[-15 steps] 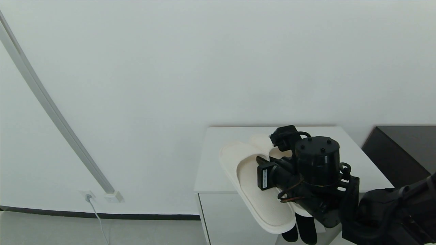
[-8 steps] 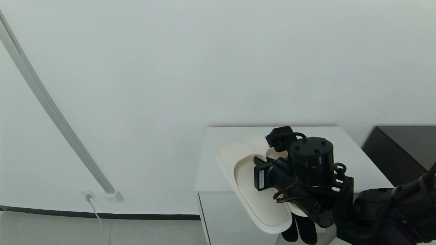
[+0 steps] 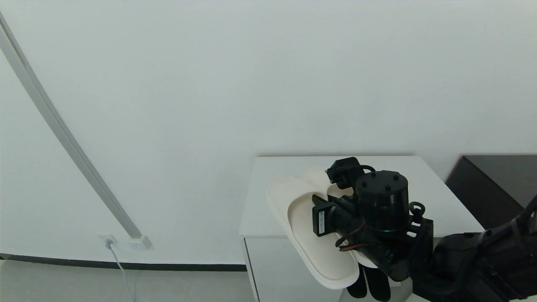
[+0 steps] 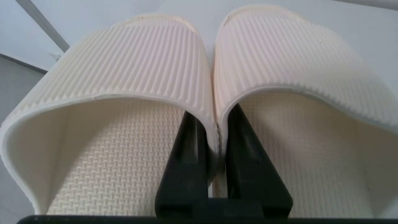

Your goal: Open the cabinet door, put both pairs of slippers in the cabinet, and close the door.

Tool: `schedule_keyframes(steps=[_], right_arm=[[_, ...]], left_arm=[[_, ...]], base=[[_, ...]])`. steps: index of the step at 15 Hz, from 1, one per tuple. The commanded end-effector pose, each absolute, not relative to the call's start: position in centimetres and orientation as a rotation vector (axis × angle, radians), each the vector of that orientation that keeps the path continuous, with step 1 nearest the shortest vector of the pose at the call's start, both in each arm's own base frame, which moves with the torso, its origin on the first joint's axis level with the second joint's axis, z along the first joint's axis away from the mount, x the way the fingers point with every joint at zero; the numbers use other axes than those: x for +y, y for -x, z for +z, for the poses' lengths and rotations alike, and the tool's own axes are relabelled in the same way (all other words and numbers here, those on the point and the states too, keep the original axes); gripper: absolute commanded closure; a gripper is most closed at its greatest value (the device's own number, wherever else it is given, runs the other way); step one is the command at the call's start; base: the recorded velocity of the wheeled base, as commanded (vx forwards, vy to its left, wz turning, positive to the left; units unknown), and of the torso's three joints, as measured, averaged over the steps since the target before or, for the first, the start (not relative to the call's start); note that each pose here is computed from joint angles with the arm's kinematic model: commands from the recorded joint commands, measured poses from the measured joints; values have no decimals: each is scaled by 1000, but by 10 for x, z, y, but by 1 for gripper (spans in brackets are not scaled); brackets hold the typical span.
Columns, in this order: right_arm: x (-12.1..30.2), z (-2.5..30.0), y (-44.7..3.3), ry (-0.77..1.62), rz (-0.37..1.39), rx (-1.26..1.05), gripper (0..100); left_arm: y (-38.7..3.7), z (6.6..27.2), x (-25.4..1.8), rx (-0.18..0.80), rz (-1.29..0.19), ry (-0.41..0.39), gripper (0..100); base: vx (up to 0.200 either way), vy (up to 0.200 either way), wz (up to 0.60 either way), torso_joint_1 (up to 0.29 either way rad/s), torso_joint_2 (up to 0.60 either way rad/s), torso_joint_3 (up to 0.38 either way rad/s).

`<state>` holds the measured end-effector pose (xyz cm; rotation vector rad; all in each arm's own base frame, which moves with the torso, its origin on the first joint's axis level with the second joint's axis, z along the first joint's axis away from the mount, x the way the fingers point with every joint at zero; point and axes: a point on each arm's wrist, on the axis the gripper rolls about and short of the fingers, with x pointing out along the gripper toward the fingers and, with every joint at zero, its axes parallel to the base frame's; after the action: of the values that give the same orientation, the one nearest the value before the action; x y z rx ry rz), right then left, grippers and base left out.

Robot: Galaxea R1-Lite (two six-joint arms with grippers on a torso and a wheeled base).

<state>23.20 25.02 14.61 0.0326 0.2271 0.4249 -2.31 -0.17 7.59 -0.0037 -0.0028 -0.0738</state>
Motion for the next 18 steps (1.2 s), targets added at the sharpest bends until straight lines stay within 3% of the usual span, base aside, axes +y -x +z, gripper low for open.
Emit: schedule_keyframes(steps=[1,11,18], right_arm=[[251,145,-232,-30,426,230,100],[250,143,-232,-27,419,233,100],[252,139,-234,-19,394,238,100]], left_arm=[[23,76,-2,-1,-74,5,100],[23,76,-2,-1,-74,5,100],[23,76,-2,-1,-74,5,100]], base=[[-200,0,0,2,2,2],[-200,0,0,1,4,4],[0,0,0,0,0,0]])
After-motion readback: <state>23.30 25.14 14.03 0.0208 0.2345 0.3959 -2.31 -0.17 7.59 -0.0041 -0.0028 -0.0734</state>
